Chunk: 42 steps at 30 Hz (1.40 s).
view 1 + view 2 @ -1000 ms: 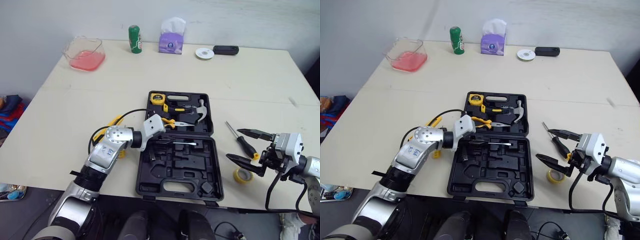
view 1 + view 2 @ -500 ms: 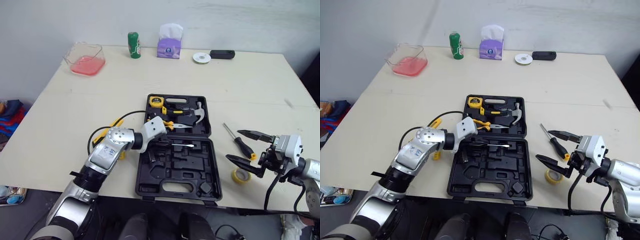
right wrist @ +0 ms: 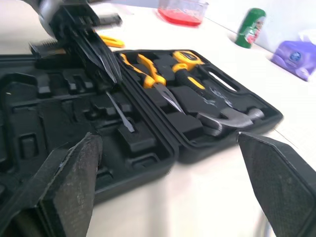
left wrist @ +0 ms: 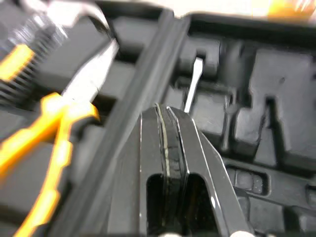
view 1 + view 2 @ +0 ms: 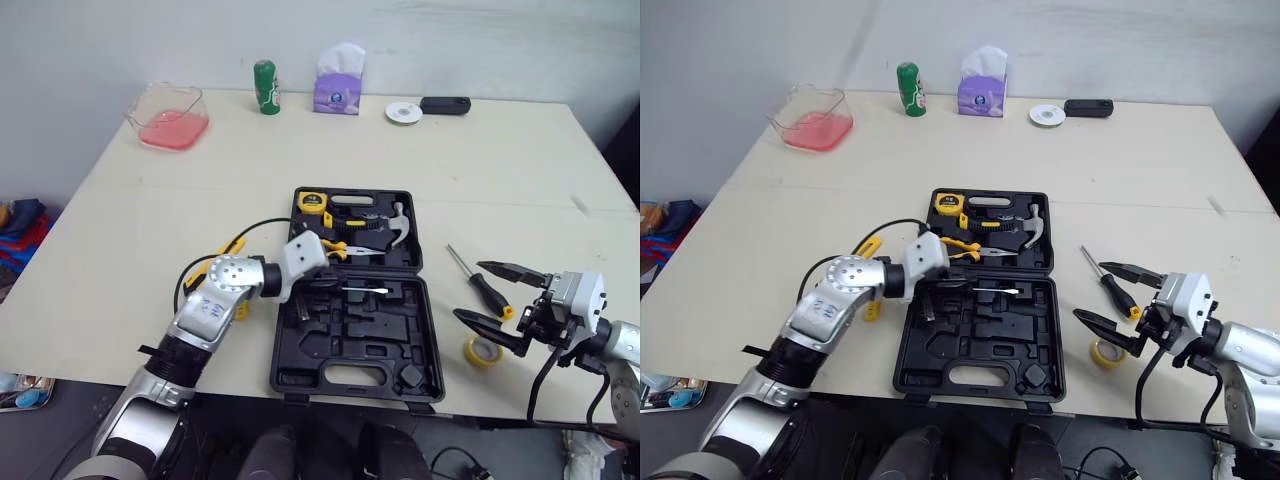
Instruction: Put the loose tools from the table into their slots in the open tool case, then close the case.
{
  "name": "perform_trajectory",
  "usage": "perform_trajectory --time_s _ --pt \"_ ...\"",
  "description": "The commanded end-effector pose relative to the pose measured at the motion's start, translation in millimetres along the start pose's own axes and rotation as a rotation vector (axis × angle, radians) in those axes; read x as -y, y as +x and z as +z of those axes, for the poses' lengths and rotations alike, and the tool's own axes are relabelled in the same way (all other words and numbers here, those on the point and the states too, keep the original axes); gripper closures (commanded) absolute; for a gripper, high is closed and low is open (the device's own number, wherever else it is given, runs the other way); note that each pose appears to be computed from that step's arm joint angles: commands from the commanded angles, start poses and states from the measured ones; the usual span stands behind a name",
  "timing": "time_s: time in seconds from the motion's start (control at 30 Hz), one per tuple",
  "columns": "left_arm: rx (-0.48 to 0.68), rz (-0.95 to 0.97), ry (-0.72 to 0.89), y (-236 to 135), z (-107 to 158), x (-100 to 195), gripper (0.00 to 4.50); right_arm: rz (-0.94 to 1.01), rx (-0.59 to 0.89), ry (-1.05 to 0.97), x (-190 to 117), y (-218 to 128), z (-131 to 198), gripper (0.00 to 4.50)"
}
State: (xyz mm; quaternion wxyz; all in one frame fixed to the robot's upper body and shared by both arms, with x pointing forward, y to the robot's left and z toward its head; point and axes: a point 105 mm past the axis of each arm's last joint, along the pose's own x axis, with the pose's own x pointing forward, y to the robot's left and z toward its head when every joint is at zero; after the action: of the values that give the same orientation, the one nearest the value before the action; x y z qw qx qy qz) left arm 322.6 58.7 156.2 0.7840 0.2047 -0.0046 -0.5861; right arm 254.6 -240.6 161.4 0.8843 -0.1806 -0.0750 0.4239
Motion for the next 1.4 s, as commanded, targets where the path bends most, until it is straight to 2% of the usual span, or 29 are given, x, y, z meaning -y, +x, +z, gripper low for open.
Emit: perform_trajectory --time_s 0.03,0.13,0.23,0.33,0.4,0.47,0.53,0.67,0.8,0.93,1.03,1.13,1.4 --pt "0.119 0.038 0.093 -45 29 -11 4.48 -0.07 -0.01 -0.06 16 -20 9 0.0" --pt "0.129 0.123 0.069 -84 26 -20 3.66 -0.15 -0.048 -0.097 30 -39 4 0.0" --pt "0.066 0.251 0.058 -122 7 -26 2.19 -0.251 -0.062 -0.13 43 -58 0 0.0" --pt "-0.004 0.474 0.048 -184 -12 -34 0.75 -0.399 -0.101 -0.149 56 -90 -10 0.0" --pt "-0.078 0.579 0.053 -219 -21 -30 0.07 -0.466 -0.122 -0.147 59 -106 -17 0.0" --pt "-0.144 0.693 0.034 -260 -25 -25 0.07 -0.525 -0.14 -0.148 62 -120 -20 0.0" --pt "-0.156 0.799 0.008 -290 -24 -23 0.07 -0.575 -0.155 -0.152 65 -131 -24 0.0" --pt "-0.25 1.064 -0.125 -359 -64 -1 0.07 -0.753 -0.223 -0.143 68 -169 -44 0.0" --pt "-0.284 1.218 -0.177 -394 -81 19 0.07 -0.909 -0.309 -0.139 63 -206 -58 0.0" --pt "-0.338 1.35 -0.239 -419 -97 35 0.07 -0.978 -0.393 -0.117 50 -234 -69 0.0" --pt "-0.343 1.375 -0.242 -421 -100 38 0.07 -1.005 -0.426 -0.104 41 -246 -73 0.0" --pt "-0.321 1.335 -0.242 -407 -100 35 0.07 -0.996 -0.425 -0.074 34 -246 -78 0.0" --pt "-0.203 1.314 -0.217 -379 -88 20 0.07 -0.931 -0.288 -0.087 49 -206 -71 0.0"
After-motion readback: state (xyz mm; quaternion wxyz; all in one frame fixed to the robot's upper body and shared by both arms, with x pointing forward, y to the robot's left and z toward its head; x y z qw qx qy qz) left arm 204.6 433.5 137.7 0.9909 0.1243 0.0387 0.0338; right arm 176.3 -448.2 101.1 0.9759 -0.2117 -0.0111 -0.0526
